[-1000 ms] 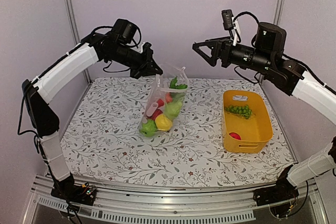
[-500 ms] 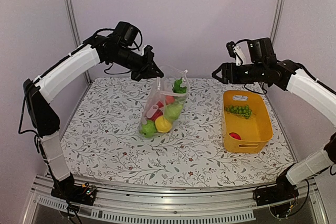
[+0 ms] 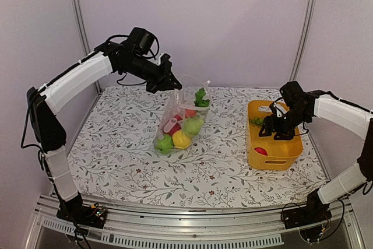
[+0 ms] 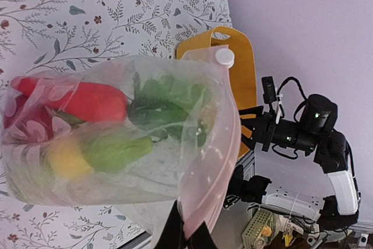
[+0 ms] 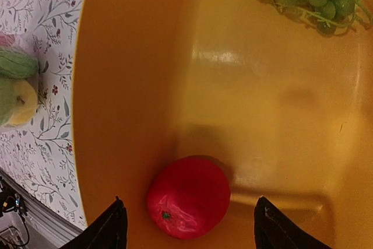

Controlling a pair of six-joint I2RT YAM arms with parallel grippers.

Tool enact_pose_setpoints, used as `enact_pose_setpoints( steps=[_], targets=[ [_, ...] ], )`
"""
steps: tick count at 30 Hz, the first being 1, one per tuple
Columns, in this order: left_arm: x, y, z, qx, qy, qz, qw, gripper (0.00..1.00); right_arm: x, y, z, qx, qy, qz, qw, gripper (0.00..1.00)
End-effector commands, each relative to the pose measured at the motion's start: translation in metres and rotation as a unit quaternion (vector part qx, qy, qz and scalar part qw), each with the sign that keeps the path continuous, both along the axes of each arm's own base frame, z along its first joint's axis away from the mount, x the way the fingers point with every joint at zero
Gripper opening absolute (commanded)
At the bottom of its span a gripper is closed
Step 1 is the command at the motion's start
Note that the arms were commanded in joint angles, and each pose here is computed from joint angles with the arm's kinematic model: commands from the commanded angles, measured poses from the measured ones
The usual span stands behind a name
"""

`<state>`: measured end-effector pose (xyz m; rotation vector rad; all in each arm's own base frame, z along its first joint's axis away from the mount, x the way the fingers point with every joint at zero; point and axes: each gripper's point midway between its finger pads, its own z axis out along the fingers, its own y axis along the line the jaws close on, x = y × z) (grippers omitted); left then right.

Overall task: Place the food in the zip-top bag and seal the zipper
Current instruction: Pick up the fake fruit from the bin.

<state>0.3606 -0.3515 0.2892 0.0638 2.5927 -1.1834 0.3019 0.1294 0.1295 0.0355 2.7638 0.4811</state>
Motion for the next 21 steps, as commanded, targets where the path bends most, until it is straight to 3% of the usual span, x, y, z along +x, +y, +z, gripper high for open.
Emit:
enact_pose_setpoints(
  steps=[1,4,13,18,21],
  targets=[
    [-0.003,0.005,0.011,-0.011,-0.016,-0.004,1.0,0.0,-0.027,0.005,-0.037,0.011,0.083,0.013,0.996,0.77],
    [-0.003,0.005,0.01,-0.011,-0.014,-0.005,1.0,0.0,-0.032,0.007,-0.056,0.014,0.108,0.017,0.994,0.82],
    [-0.006,0.008,0.014,-0.011,-0.016,-0.002,1.0,0.0,-0.021,0.014,-0.089,0.013,0.14,0.023,0.99,0.84],
    [-0.008,0.01,0.016,-0.011,-0.019,0.0,1.0,0.0,-0.025,0.017,-0.097,0.021,0.163,0.03,0.986,0.73],
    [-0.008,0.012,0.016,-0.01,-0.02,0.002,1.0,0.0,-0.026,0.015,-0.089,0.017,0.159,0.029,0.987,0.6]
  ],
)
